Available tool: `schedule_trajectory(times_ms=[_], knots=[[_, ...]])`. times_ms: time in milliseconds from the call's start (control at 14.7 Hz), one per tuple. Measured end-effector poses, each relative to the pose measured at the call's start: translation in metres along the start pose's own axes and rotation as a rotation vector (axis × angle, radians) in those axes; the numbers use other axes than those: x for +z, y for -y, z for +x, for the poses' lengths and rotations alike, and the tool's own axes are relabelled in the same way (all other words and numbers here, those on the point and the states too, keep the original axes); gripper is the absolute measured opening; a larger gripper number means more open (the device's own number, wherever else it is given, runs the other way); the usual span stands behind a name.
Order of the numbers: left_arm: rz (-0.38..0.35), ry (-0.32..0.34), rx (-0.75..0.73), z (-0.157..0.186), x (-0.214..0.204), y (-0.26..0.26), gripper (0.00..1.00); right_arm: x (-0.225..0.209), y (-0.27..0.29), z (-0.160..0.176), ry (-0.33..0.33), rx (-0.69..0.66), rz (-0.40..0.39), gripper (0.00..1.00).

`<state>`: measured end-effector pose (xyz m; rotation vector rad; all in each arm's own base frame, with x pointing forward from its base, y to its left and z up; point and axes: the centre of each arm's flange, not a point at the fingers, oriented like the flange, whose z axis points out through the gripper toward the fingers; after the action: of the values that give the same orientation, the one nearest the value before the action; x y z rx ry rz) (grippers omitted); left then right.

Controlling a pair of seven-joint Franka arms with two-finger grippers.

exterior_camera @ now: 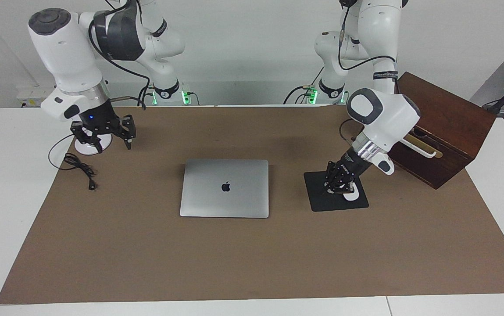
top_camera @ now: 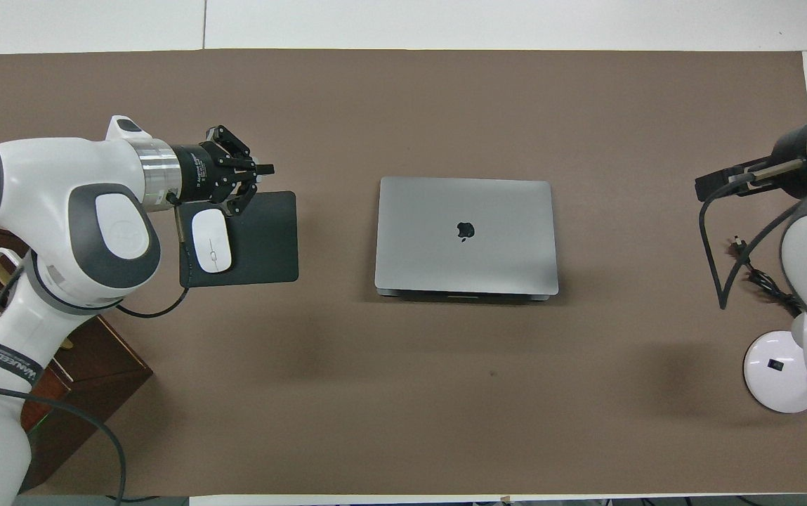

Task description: Close laptop with both arms

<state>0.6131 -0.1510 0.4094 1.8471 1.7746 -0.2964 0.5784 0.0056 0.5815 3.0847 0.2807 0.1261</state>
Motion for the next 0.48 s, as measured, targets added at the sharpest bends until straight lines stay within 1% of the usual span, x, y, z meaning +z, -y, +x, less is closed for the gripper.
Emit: schedule_trajectory(times_ms=[68,273,477], knots=[[0.04,-0.01,0.032,0.001,-0.01,-0.005,0.01,-0.009,-0.001,-0.001,0.002,-0.003,0.0,0.99],[0.157,-0.058,0.131,-0.005,-0.041,-0.014,0.01,-0.022,-0.001,-0.004,0.026,-0.002,0.004,1.0],[0.268,-0.109,0.243,-0.022,-0.066,-0.012,0.01,-0.022,-0.007,-0.007,0.041,0.01,0.006,1.0]])
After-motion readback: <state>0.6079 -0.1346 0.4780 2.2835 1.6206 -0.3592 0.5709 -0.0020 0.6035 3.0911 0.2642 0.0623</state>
